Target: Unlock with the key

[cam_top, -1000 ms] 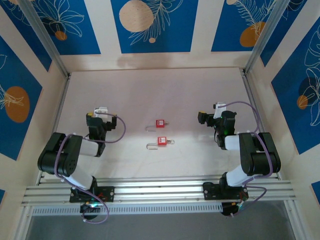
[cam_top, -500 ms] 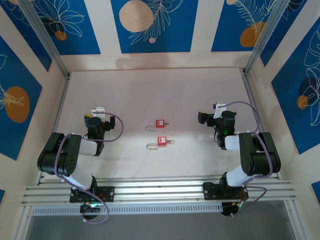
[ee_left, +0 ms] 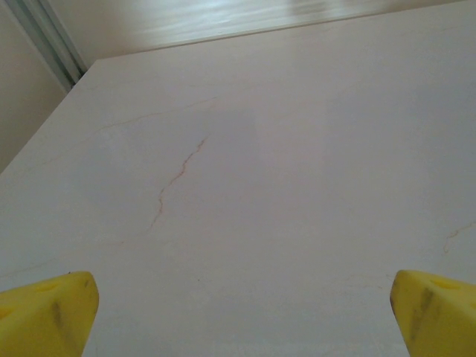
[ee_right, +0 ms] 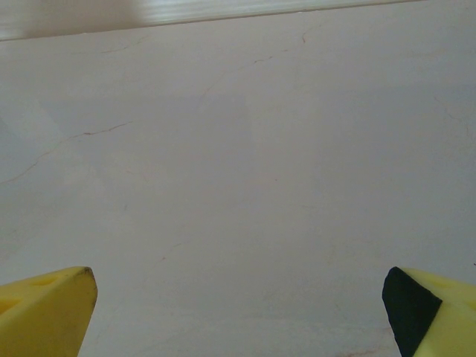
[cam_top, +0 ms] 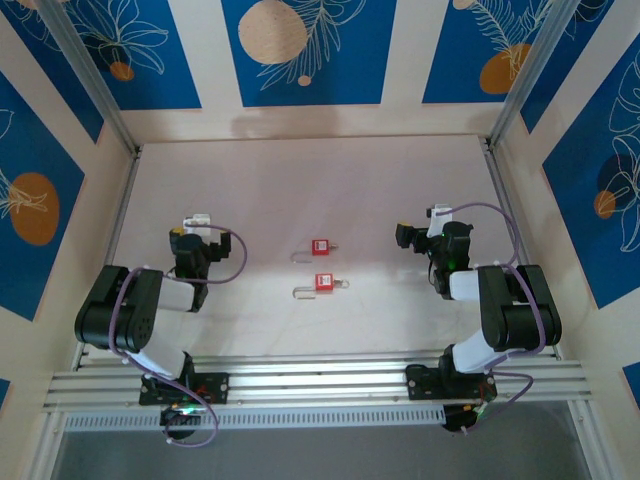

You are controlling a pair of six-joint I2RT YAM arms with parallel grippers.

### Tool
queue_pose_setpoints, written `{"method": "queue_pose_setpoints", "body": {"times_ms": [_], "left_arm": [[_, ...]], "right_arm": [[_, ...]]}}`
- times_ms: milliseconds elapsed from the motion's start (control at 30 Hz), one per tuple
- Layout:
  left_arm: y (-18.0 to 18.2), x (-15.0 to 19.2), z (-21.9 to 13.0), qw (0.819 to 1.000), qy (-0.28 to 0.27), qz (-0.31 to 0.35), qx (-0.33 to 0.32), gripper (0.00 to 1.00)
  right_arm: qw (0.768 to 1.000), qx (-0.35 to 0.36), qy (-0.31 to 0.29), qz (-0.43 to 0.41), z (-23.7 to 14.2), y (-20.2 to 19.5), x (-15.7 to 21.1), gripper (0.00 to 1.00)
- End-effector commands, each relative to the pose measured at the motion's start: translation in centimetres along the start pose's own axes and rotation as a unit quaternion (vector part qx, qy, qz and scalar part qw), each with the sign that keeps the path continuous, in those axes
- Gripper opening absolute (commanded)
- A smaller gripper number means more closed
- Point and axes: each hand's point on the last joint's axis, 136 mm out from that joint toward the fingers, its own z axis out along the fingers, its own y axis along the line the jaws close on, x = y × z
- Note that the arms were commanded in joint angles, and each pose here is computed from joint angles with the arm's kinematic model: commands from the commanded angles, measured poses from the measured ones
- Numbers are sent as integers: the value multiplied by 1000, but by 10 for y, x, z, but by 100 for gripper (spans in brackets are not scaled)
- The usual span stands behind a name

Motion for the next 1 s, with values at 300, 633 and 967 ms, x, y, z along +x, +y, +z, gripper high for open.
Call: {"method": "queue_pose_setpoints", "body": {"times_ms": [300, 633, 967], "left_arm": [[-23, -10, -1, 997, -18, 13, 75, 100], [-23, -10, -1, 997, -18, 13, 74, 100], [-23, -10, -1, 997, -18, 13, 74, 100]], "right_arm": [[999, -42, -5, -7, 2, 11, -9, 99], [999, -42, -4, -6, 2, 11, -8, 99], [999, -42, -4, -6, 2, 10, -8, 99]]}}
